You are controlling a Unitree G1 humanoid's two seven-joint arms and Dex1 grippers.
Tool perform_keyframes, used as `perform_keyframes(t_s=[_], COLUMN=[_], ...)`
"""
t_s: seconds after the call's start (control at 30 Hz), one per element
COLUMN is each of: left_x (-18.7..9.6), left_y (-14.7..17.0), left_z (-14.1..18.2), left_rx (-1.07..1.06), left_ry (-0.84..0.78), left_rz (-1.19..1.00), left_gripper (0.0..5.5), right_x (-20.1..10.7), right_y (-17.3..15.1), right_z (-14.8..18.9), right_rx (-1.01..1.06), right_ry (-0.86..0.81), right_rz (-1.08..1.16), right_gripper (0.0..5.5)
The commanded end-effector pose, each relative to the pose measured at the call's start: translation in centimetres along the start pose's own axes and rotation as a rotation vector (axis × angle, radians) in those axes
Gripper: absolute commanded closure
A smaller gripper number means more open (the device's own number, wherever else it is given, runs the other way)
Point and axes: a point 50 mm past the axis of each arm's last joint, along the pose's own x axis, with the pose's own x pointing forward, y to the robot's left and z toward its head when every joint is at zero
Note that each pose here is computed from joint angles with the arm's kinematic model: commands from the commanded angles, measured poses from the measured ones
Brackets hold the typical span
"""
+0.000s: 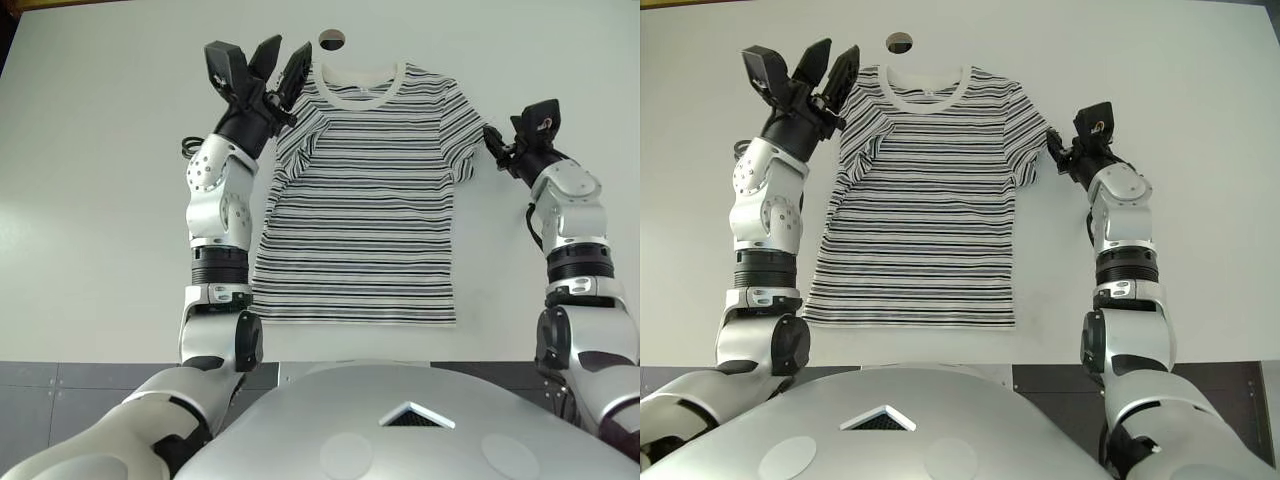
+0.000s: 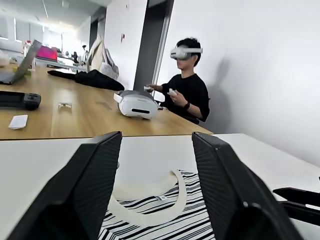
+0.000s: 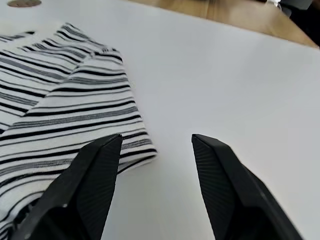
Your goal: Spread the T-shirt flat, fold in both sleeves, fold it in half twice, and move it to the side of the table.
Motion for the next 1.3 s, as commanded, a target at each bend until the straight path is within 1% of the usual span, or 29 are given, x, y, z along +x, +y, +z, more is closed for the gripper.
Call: perform_keyframes(t_s=[0.03,0.2,0.27,0.4,0.5,0.53,0.6,0.63,0.73,0.8,0.9,0.97,1.1,1.17,1.2,1.23,1.3], left_x=[-0.5,-0.6,-0.6,-0.8,-0.9,-1.0,-1.0,-1.0,-1.0,-1.1,-1.4,-1.5,-1.6,-1.5,-1.4,-1.4,-1.4], left_y=[-0.1,-0.4,-0.4,-0.2,-0.2,-0.3,-0.3,-0.3,-0.1,-0.1,0.3,0.5,0.7,0.7,0.6,0.6,0.5], left_z=[0.3,0.2,0.1,0.2,0.5,0.6,0.8,0.9,0.7,0.5,0.0,-0.6,-1.8,-2.0,-2.0,-2.0,-1.9], left_rx=[-0.002,-0.004,-0.007,-0.012,-0.013,-0.012,-0.013,-0.012,-0.015,-0.004,0.23,0.303,0.33,0.337,0.34,0.342,0.347], left_ry=[-0.025,-0.024,-0.023,-0.032,-0.047,-0.053,-0.065,-0.067,-0.061,-0.053,-0.079,-0.071,-0.056,-0.057,-0.059,-0.061,-0.068], left_rz=[0.009,0.002,0.005,0.021,0.031,0.031,0.031,0.033,0.039,0.047,0.115,0.134,0.158,0.159,0.157,0.155,0.151], left_gripper=[2.88,2.88,2.88,2.88,2.88,2.88,2.88,2.88,2.88,2.88,2.88,2.88,3.58,3.93,4.02,4.3,4.67], right_x=[0.4,0.8,0.9,0.7,0.6,0.6,0.7,0.7,0.8,0.7,0.5,0.3,0.1,0.3,0.5,0.6,1.1], right_y=[0.1,0.4,0.5,0.1,0.1,0.1,0.1,0.2,0.9,1.6,3.6,4.5,5.8,6.1,6.2,6.3,6.5], right_z=[0.1,0.0,-0.1,-0.8,-1.3,-1.4,-1.4,-1.0,1.0,2.2,4.8,5.6,6.1,5.9,5.7,5.4,4.7], right_rx=[0.028,0.038,0.041,0.059,0.087,0.093,0.099,0.097,0.074,0.027,-0.035,-0.049,-0.062,-0.071,-0.076,-0.085,-0.115], right_ry=[0.035,0.048,0.065,0.107,0.136,0.142,0.141,0.115,-0.015,-0.071,-0.192,-0.222,-0.23,-0.209,-0.193,-0.174,-0.128], right_rz=[0.04,0.07,0.079,0.078,0.086,0.088,0.09,0.092,0.126,0.148,0.21,0.235,0.275,0.282,0.282,0.283,0.273], right_gripper=[2.91,2.91,3.23,4.09,4.57,4.83,5.22,5.39,5.39,5.39,5.39,5.39,5.4,5.4,5.4,5.4,5.4])
